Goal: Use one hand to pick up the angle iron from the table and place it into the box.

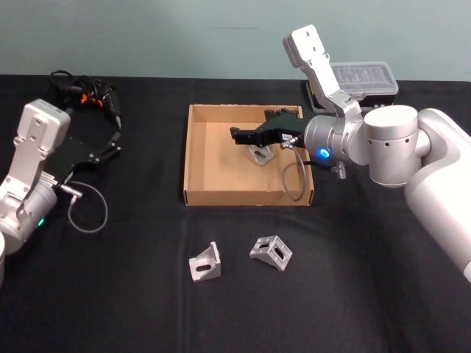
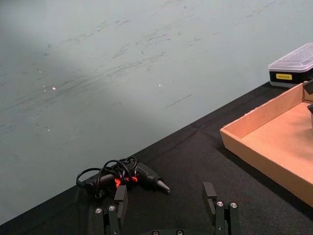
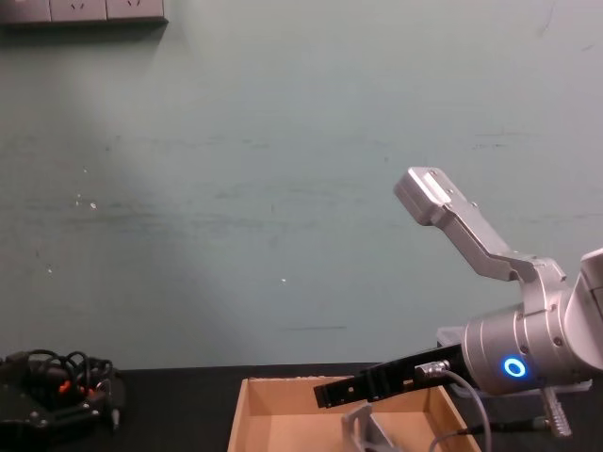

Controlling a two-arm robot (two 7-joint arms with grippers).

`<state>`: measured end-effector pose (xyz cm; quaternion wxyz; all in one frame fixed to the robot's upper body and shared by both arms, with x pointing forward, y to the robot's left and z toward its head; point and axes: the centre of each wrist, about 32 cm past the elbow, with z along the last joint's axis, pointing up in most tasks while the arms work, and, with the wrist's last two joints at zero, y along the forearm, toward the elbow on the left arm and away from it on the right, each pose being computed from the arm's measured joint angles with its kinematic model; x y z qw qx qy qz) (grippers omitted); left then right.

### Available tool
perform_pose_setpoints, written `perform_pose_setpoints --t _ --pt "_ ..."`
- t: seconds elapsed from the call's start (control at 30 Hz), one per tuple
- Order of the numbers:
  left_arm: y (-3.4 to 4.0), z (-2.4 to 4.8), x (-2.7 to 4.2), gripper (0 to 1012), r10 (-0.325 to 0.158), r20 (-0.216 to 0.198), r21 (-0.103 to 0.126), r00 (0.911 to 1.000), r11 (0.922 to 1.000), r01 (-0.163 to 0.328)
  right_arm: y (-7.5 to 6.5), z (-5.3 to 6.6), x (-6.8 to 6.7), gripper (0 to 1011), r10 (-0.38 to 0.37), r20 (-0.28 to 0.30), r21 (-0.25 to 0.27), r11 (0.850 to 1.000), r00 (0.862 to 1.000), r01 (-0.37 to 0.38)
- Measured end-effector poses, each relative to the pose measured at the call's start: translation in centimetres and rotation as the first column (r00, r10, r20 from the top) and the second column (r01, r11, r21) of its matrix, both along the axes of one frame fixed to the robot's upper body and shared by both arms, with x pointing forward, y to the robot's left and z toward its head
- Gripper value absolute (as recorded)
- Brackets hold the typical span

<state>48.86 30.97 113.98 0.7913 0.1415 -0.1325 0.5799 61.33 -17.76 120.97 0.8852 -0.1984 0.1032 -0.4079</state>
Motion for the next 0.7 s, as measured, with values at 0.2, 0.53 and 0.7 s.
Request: perform_pose_setpoints --t 0.2,0.53,0.7 --pt "0.0 0.0 0.0 1000 0.0 0.0 0.0 1.0 1.0 0.0 -0.6 0.1 -0.4 1000 0.008 0.047 0.038 0.999 0.999 -0.01" --pt "0.0 0.0 0.0 1000 0.0 0.0 0.0 1.0 1.0 0.0 -3.5 1.8 -2.6 1000 0.054 0.169 0.139 0.987 0.984 -0.078" --pt "0.0 0.0 0.0 1000 0.0 0.0 0.0 1.0 1.0 0.0 -6.1 2.5 -4.7 1000 0.113 0.166 0.169 0.976 0.98 -0.141"
